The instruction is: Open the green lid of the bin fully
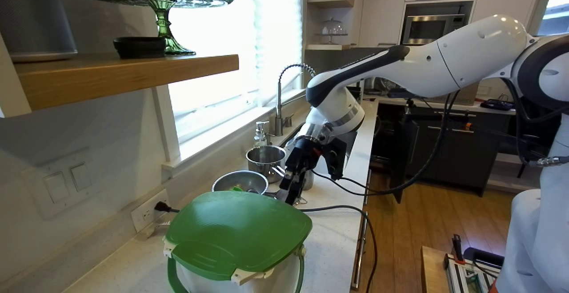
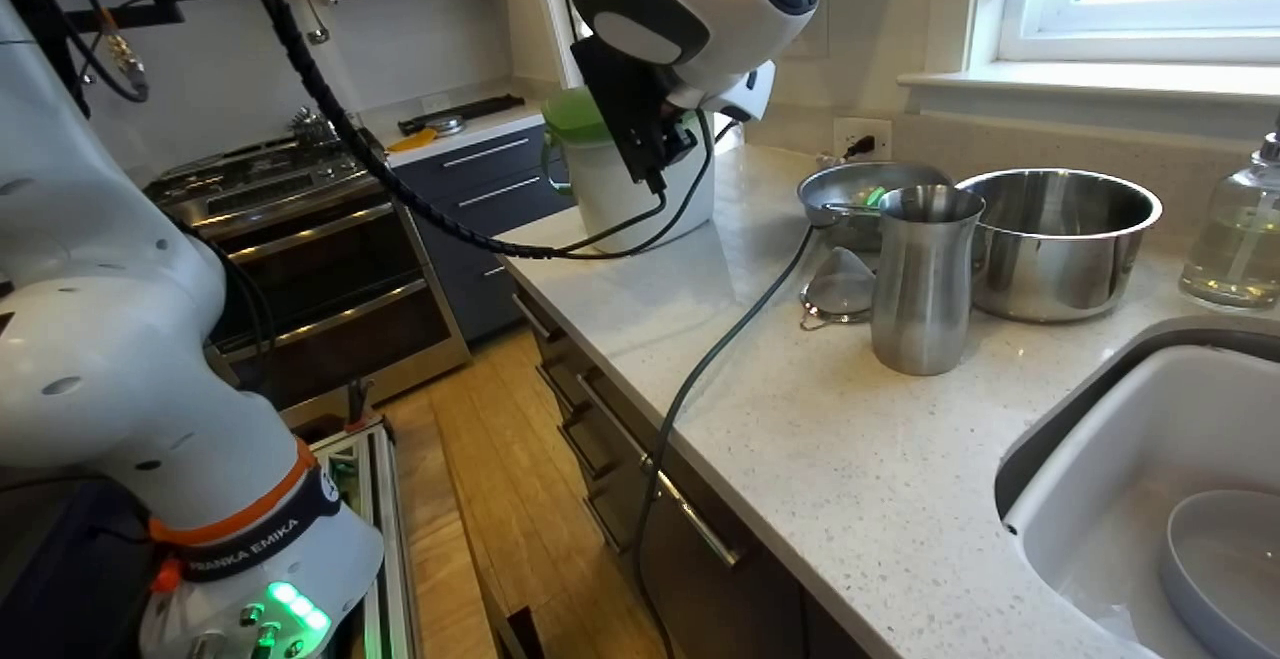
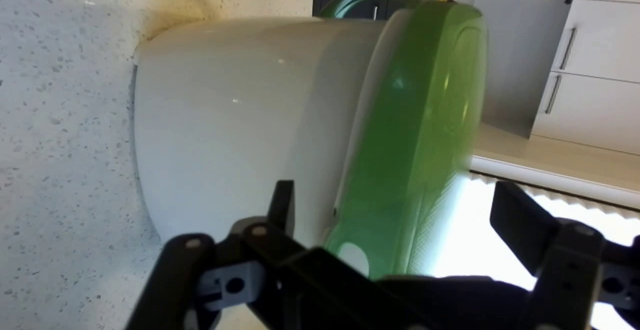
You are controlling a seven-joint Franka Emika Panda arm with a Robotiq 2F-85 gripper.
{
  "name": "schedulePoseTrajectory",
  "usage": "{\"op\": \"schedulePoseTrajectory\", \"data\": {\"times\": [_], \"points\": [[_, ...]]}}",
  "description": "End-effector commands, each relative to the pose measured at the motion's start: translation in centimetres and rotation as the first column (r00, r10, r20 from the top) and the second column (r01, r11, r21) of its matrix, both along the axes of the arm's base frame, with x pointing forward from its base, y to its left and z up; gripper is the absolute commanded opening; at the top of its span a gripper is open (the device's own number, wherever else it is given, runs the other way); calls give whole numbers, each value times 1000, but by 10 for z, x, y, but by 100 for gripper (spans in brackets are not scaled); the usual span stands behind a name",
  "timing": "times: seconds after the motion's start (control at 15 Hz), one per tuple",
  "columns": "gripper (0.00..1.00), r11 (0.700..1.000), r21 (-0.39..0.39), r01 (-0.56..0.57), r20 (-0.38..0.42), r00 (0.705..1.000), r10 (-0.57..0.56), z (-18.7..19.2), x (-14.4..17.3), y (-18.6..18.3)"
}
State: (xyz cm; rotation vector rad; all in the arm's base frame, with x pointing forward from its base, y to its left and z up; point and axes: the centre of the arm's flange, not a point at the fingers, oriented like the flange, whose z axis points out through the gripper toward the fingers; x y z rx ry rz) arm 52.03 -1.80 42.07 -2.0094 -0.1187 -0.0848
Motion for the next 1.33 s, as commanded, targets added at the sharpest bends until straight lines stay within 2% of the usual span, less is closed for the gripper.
{"op": "schedulePoseTrajectory", "data": {"times": [0.0,0.27,0.67,1.27], "points": [[100,997,25,69,34,997,-70,-6,17,9],[100,989,105,100,50,993,-106,-4,23,16],[100,993,74,96,13,995,-97,-15,23,16],[100,986,131,106,27,994,-110,-11,26,21]]}}
